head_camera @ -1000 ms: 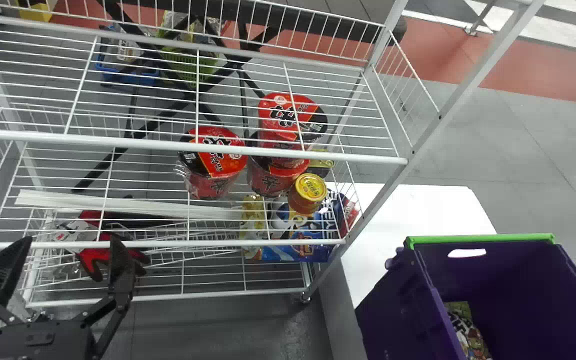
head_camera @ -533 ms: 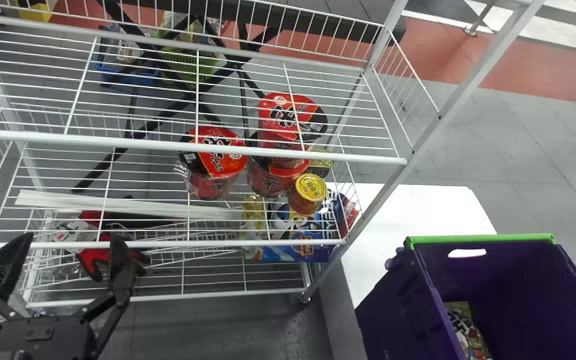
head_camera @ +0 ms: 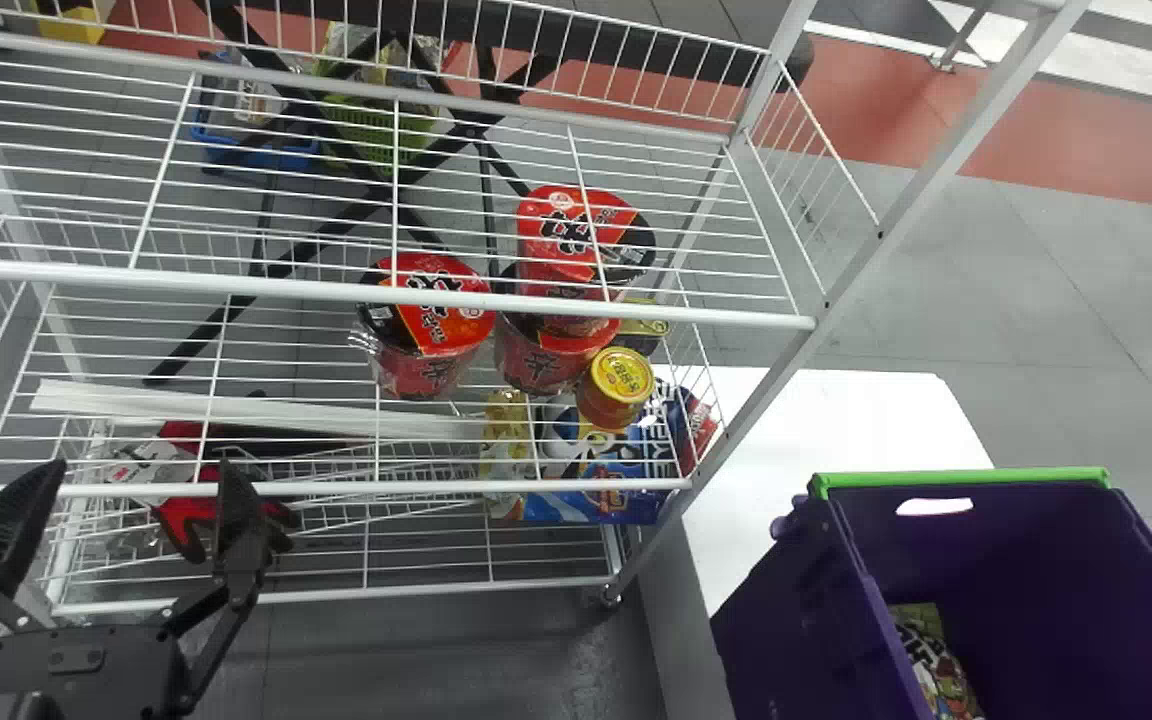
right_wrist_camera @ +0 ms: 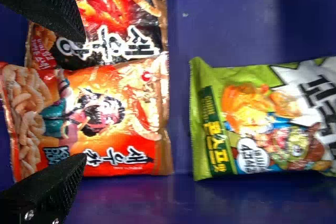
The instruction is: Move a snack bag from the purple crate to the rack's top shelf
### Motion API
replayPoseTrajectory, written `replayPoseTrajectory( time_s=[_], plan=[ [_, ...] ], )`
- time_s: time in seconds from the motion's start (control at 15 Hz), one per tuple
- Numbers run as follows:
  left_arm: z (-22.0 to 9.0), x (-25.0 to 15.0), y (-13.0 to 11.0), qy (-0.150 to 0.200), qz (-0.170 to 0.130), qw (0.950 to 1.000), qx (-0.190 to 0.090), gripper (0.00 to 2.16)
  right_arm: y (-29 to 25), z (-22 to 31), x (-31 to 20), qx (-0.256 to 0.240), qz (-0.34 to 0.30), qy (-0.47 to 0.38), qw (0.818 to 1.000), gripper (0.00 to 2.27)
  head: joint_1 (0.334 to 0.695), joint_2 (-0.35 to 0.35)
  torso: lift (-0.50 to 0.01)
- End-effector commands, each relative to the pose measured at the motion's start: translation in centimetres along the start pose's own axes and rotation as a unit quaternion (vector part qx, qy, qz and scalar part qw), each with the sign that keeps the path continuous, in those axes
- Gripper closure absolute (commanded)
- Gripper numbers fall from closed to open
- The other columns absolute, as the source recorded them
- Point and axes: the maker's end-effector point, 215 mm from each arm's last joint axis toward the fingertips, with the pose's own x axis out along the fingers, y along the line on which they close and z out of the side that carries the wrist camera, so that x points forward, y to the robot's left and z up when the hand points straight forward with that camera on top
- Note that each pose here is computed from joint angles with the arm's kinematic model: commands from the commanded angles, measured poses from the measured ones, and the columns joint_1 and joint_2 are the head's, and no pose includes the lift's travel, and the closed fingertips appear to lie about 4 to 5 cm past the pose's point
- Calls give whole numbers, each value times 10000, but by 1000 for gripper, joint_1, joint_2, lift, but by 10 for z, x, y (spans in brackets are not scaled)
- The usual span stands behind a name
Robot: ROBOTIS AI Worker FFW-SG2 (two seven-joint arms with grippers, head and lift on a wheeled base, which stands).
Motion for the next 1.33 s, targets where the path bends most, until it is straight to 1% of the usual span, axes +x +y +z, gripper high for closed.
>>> replayPoseTrajectory(
  time_s=[0.0, 0.33, 0.53, 0.87, 1.27],
  plan=[
    [1, 1, 2, -26, 11, 10000, -19, 154, 0, -11, 6, -5, -28, 183, 9998, 22, 695, -350, -457],
    [1, 3, 2, -49, 13, 10000, -34, 154, 1, -40, 19, -136, -138, 611, 9979, 46, 695, -350, -457],
    [2, 4, 5, -64, 37, 10000, -54, 154, -9, -59, 25, -167, -491, 949, 9941, 43, 695, -350, -457],
    [3, 5, 4, -86, 29, 9999, -56, 154, -19, -68, 33, -312, -913, 1109, 9891, 43, 695, -350, -457],
    [-2, 6, 5, -55, 28, 10000, -45, 154, -22, -72, 36, 4, -1114, 1002, 9887, 22, 695, -350, -456]
  ],
)
